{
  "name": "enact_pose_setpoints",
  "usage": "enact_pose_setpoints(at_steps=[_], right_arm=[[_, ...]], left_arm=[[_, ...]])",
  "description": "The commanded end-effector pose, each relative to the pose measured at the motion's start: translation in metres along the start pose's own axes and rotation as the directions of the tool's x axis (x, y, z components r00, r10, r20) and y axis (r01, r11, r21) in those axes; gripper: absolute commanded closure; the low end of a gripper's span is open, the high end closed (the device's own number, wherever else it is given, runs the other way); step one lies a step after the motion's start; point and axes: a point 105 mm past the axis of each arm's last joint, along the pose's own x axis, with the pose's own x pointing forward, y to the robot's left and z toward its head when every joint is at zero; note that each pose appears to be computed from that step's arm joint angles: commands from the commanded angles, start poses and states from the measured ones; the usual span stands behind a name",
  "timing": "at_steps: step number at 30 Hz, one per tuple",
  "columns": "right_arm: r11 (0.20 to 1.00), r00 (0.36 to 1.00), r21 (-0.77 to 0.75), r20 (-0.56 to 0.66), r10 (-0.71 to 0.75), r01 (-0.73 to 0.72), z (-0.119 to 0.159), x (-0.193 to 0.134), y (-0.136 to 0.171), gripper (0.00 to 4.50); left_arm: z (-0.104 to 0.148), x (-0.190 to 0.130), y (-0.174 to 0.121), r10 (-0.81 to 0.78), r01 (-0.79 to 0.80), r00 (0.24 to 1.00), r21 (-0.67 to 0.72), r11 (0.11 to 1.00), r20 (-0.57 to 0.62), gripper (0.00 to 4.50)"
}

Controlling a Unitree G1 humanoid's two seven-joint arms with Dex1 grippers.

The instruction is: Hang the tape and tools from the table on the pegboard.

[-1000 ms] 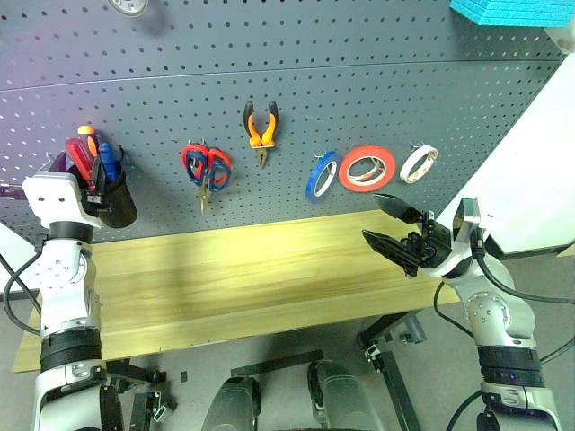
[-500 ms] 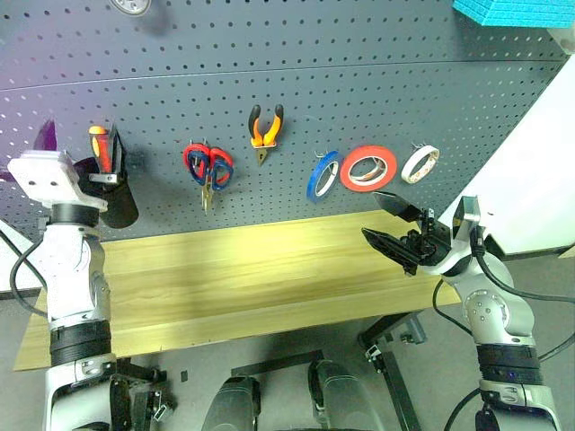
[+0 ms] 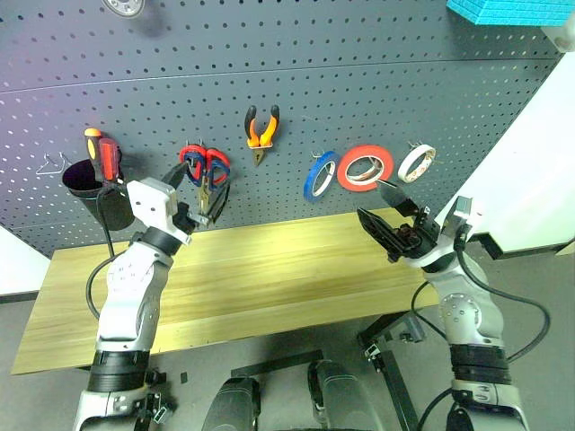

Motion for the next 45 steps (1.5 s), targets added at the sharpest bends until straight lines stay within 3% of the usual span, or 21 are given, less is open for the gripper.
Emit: enact_pose_setpoints(at_steps=[1,5,9,17,24,31,37,45], right_arm=[[0.991,0.995,-0.082,0.019,-0.102,0.103,-0.001,-0.003,-0.008,0.0],[0.976,0.979,-0.085,-0.027,-0.203,0.201,-0.024,-0.008,-0.007,0.0],[0.954,0.956,-0.146,-0.096,-0.275,0.26,-0.041,-0.015,-0.008,0.0],[0.922,0.91,-0.15,-0.169,-0.379,0.356,-0.054,-0.027,-0.002,0.0],[0.88,0.861,-0.214,-0.206,-0.465,0.424,-0.054,-0.048,-0.003,0.0],[0.81,0.779,-0.316,-0.255,-0.573,0.493,-0.054,-0.088,0.007,0.0],[0.811,0.759,-0.339,-0.305,-0.575,0.477,-0.06,-0.106,0.025,0.0],[0.756,0.718,-0.349,-0.262,-0.645,0.553,-0.061,-0.107,0.024,0.0]], left_arm=[[-0.002,-0.01,-0.008,-0.029,0.028,1.0,-0.019,0.999,-0.006,0.03],[-0.035,-0.032,-0.007,0.015,-0.017,0.992,-0.019,1.0,-0.127,0.03],[-0.048,-0.045,0.008,0.144,-0.141,0.977,0.03,0.99,-0.161,0.03],[-0.052,-0.059,0.0,0.166,-0.168,0.966,0.004,0.986,-0.199,0.03],[-0.045,-0.074,0.006,0.236,-0.228,0.953,0.065,0.972,-0.19,0.03],[-0.057,-0.114,-0.004,0.231,-0.213,0.934,0.094,0.973,-0.271,0.03],[-0.063,-0.139,-0.014,0.231,-0.223,0.92,0.063,0.973,-0.318,0.03],[-0.073,-0.147,-0.01,0.331,-0.311,0.884,0.114,0.944,-0.329,0.03]])
